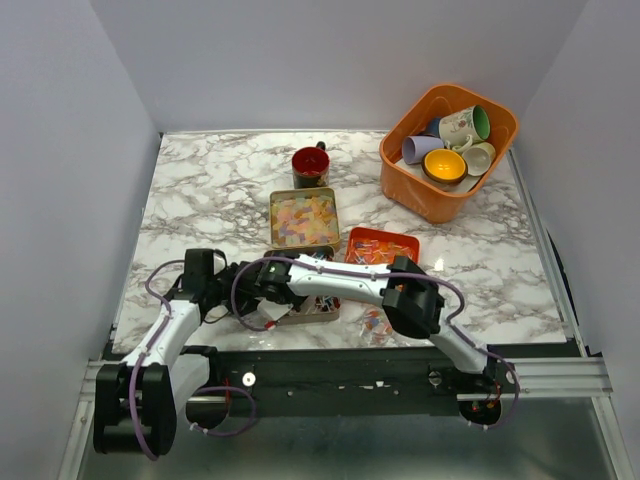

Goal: Pack the candies
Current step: Scoop the fake candies from the storage box.

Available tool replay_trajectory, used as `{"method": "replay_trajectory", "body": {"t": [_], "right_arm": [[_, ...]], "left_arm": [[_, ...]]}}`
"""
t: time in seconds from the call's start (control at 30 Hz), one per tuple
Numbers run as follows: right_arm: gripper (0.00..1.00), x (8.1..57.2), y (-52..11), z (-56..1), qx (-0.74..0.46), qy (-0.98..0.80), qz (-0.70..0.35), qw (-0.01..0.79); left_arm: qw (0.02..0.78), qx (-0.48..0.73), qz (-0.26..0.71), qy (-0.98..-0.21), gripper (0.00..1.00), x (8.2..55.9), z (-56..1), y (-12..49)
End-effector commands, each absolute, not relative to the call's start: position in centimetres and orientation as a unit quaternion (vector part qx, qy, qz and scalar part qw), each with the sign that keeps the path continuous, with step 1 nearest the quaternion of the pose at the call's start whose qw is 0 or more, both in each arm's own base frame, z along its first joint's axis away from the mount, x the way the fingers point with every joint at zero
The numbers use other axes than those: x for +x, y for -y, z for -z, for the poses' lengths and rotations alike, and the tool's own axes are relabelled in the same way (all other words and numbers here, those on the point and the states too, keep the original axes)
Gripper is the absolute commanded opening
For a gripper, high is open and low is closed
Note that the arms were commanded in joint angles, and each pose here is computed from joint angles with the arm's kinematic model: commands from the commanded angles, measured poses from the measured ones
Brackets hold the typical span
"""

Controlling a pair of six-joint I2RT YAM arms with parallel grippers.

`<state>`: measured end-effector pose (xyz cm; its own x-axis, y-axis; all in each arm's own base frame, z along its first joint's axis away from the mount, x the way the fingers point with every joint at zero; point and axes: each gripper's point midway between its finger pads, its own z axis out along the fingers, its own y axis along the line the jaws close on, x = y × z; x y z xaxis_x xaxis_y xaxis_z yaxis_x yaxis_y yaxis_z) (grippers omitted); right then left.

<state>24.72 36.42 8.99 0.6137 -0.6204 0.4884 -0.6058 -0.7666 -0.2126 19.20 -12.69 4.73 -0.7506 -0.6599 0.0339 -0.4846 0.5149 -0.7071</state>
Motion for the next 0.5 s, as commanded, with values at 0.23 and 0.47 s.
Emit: {"method": "replay_trajectory", "body": {"t": [0.23,0.47], "right_arm": [[0.01,18.8,-36.6,-4.2,-0.848,-0.516,0.119,-0.036],[0.01,18.0,-36.8,-3.4,-0.856,-0.514,0.051,0.035]], "left_arm": [[0.084,-0.367,0.310,-0.873,0.46,17.8,-1.6,11.8],[0.115,-0.353,0.311,-0.875,0.46,19.1,-2.6,11.4]]}}
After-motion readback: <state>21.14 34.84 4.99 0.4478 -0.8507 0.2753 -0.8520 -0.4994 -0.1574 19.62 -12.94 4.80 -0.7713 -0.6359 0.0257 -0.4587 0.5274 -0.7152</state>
